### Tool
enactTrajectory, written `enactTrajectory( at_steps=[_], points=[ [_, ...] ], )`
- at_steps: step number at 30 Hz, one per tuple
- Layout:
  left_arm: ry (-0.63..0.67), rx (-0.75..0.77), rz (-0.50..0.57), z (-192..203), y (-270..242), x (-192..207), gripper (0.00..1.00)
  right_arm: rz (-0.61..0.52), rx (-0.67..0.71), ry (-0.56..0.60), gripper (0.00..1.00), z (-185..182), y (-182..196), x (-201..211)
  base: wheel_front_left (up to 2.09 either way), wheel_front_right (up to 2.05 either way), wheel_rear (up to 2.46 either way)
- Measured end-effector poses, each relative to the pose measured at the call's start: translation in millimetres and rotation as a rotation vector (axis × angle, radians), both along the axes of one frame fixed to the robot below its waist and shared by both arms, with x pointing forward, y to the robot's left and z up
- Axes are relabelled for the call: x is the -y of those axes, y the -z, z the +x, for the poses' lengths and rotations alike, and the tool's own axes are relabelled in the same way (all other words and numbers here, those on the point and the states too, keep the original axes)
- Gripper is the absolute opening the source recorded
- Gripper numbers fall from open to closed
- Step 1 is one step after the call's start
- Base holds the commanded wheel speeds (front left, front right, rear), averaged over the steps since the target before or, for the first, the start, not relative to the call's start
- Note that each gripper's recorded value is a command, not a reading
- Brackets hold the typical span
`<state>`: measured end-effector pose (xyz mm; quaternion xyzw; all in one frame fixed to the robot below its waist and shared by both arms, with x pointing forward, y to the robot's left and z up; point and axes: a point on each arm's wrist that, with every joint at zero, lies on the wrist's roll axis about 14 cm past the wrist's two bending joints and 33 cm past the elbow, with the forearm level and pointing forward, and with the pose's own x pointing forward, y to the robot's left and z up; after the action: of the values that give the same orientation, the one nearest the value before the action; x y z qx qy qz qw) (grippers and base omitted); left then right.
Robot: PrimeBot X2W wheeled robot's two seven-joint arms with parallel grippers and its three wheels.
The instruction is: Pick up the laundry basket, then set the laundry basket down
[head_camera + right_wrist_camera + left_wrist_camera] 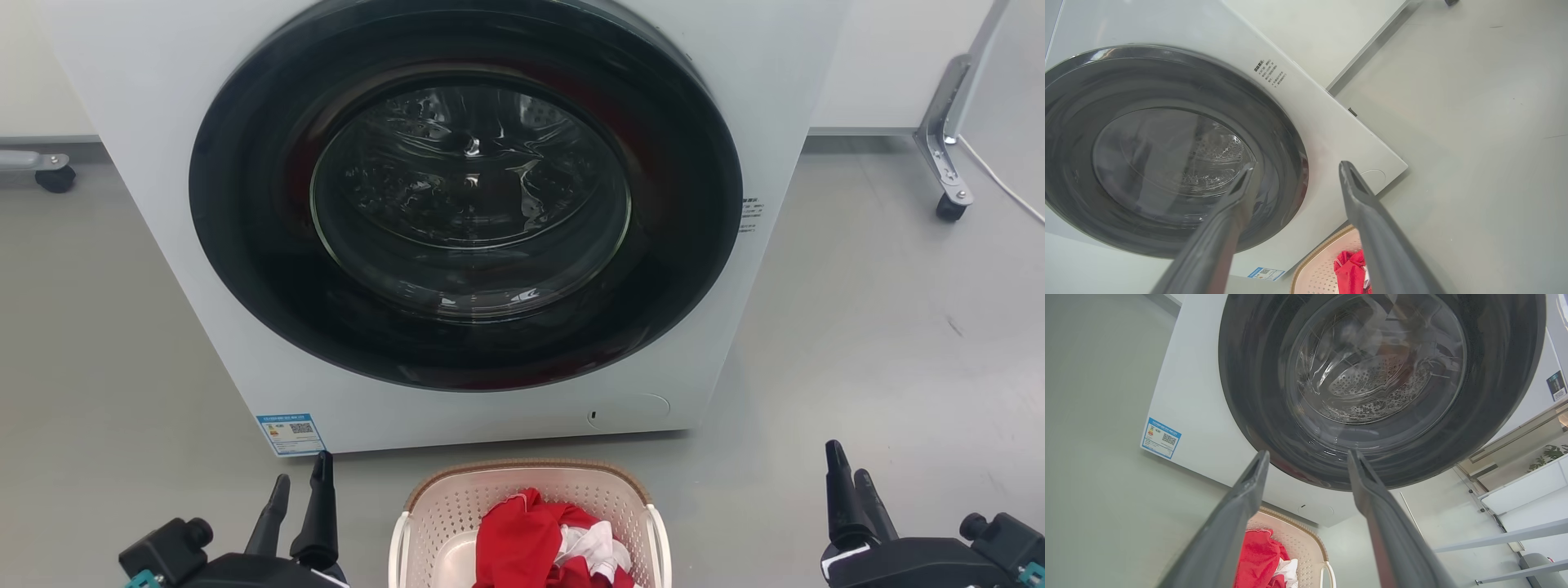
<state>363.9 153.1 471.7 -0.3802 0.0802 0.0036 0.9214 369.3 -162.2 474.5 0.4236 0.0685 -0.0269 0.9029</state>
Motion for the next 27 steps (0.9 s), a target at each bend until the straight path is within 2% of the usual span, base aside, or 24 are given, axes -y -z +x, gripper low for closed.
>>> enactTrajectory(
  at_steps=[22, 27],
  points=[
    [0.034, 0.138, 0.422, -2, -24, 11, 1.0, -0.371, 0.126, -0.037, 1.0, 0, -28, -15, 0.0, 0.0, 0.0],
    [0.032, 0.177, 0.488, -2, -32, 12, 1.0, -0.43, 0.163, -0.036, 1.0, 1, -36, -18, 0.0, 0.0, 0.0]
  ],
)
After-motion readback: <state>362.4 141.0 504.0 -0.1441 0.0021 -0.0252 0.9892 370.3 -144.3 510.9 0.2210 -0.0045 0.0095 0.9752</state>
